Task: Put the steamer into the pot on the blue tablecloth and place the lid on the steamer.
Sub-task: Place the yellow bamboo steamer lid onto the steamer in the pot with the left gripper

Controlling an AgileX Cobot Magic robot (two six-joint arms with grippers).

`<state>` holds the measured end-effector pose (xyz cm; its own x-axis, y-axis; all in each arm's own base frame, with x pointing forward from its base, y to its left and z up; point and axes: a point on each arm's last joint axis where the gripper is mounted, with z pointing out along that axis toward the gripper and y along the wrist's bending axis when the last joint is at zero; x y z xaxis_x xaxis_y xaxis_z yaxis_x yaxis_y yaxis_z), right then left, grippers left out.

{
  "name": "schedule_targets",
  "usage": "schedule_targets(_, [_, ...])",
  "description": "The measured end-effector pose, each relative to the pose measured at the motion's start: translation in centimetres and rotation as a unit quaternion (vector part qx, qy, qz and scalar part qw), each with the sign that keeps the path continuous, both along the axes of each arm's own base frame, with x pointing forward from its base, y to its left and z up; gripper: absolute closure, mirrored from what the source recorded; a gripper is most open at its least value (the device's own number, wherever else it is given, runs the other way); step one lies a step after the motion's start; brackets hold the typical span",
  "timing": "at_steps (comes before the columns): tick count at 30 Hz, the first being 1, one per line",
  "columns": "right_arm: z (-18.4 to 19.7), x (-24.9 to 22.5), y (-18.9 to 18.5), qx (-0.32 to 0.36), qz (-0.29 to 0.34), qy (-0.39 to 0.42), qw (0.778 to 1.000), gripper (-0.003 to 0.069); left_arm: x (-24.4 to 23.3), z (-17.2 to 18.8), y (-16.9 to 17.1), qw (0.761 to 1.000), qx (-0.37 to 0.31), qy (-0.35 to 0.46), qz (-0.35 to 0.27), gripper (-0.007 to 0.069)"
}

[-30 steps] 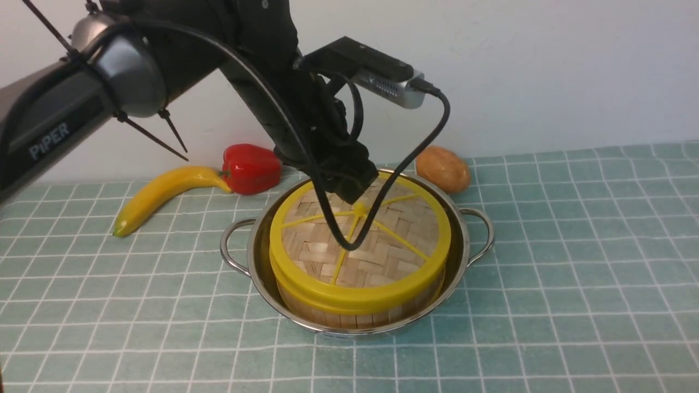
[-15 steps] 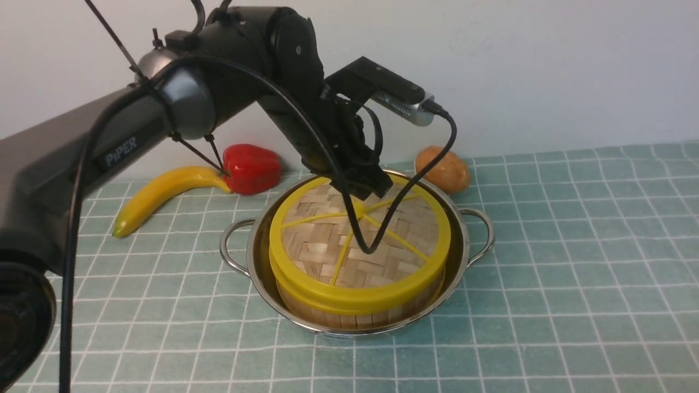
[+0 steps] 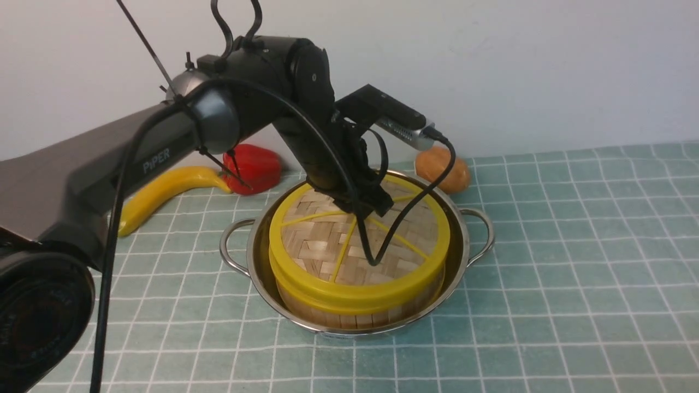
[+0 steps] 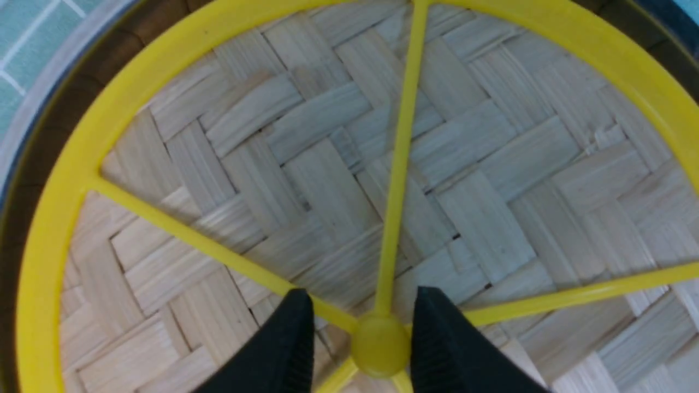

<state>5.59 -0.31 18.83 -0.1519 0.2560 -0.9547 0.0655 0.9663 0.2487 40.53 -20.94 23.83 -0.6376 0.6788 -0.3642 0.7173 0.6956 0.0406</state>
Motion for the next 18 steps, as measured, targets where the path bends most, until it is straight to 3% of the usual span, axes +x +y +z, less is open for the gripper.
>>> schedule_targets(11, [0.00,0.00,0.00,0.000,0.000,0.000,1.000,0.0419,-0.23,-0.09,0.12,1.000,0.007,0.013,-0.001,0.0399])
schedule_targets(16, [0.00,0.00,0.00,0.000,0.000,0.000,1.000,0.0419,-0.19,-0.06,0.12,1.000,0.007,0.011,-0.001,0.0503])
schedule_targets(18, [0.00,0.00,0.00,0.000,0.000,0.000,1.000,0.0419,-0.21,-0.04,0.07,1.000,0.007,0.011,-0.001,0.0503])
